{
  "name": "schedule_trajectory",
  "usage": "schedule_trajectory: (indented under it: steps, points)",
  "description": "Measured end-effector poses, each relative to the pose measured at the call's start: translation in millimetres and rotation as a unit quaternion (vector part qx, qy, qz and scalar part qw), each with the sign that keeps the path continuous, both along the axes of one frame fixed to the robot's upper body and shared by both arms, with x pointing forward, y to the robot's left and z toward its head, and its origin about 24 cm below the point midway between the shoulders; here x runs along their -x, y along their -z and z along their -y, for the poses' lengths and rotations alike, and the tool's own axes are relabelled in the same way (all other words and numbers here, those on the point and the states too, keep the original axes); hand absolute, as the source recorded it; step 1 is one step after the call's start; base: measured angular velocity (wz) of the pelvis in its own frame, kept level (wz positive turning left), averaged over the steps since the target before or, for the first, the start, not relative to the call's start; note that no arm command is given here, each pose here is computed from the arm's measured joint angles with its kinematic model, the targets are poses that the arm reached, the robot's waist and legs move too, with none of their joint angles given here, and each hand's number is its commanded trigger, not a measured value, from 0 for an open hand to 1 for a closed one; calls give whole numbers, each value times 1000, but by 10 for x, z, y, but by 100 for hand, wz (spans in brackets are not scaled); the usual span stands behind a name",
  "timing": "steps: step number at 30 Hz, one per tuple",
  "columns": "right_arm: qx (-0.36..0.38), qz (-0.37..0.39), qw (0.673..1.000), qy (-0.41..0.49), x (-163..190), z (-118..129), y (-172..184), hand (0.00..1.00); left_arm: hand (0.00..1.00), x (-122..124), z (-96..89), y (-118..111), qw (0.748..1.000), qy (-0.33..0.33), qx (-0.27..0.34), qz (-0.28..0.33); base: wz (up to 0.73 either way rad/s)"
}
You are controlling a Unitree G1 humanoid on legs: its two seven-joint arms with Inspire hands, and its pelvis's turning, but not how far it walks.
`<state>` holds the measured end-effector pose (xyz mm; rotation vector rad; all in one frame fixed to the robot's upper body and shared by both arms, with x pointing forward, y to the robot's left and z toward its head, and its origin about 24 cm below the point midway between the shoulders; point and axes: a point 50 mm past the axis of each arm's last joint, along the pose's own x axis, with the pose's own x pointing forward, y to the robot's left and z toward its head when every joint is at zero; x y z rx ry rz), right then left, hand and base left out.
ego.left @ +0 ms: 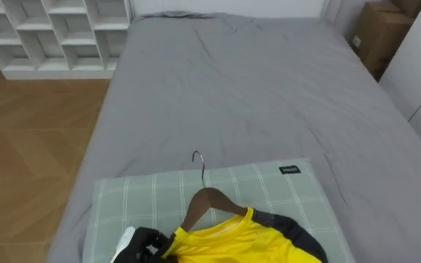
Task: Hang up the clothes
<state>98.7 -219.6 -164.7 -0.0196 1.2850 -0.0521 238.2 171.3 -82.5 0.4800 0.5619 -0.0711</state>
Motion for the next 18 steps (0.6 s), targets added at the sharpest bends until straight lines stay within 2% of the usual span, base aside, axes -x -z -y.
schedule_trajectory:
  steps: [11,18]
  points:
    - [-17,5,1000,12,80,50,2,0,100,111,-7,-51,1000,6,11,21,3]
    - [-26,-1,999,23,152,58,13,0,100,230,-92,-31,1000,6,10,18,-2]
